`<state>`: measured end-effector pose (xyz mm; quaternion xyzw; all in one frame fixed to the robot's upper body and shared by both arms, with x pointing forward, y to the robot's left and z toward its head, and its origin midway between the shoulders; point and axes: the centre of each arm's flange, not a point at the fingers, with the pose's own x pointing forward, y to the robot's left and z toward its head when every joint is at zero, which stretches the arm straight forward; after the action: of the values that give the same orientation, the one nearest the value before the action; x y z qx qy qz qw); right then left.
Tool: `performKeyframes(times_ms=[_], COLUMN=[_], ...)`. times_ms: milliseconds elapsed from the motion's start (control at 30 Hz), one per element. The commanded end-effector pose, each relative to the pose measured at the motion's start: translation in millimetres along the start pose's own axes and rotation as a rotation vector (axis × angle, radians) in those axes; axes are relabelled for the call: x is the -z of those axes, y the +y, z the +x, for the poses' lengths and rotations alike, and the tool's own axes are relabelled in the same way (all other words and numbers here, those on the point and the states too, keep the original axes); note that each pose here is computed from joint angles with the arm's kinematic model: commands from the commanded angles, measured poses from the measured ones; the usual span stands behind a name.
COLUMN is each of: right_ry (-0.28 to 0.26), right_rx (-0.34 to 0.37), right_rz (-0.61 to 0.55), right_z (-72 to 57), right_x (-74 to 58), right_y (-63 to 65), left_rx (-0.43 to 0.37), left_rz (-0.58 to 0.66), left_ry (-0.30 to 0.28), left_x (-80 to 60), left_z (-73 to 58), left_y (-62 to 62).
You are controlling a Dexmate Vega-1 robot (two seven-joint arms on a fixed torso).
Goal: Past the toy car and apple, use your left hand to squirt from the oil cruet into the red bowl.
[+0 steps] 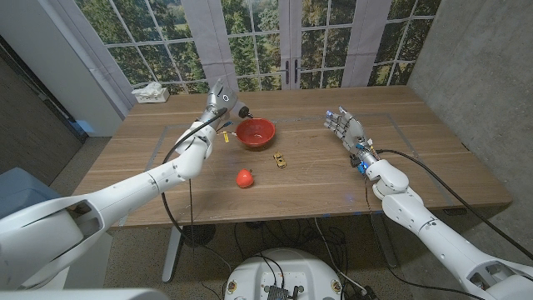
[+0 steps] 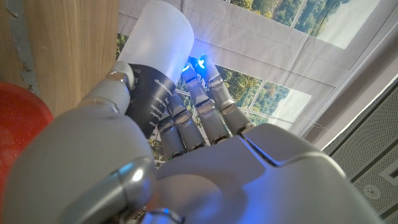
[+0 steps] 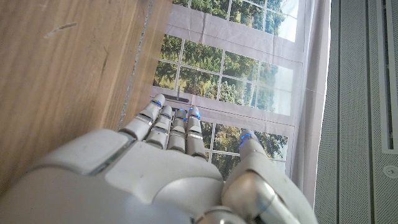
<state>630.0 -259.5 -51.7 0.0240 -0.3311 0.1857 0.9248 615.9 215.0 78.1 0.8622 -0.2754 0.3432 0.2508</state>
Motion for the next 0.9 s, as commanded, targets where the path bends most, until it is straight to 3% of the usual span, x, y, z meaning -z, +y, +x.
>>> performKeyframes(times_ms=[33, 900], right_ry=[-0.003, -0.001], right_rx=[-0.009, -0.021], right_rz=[0.008, 0.019], right_z=[-0.9, 9.2], right_x=[2.3, 8.1], right_y=[1.3, 0.7], left_rx=[0.024, 0.042], left_rz=[0.050, 0.122], left_ry=[-0.020, -0.028], left_x=[4.6, 11.9], left_z=[-2.2, -0.4], left_y=[4.4, 4.4])
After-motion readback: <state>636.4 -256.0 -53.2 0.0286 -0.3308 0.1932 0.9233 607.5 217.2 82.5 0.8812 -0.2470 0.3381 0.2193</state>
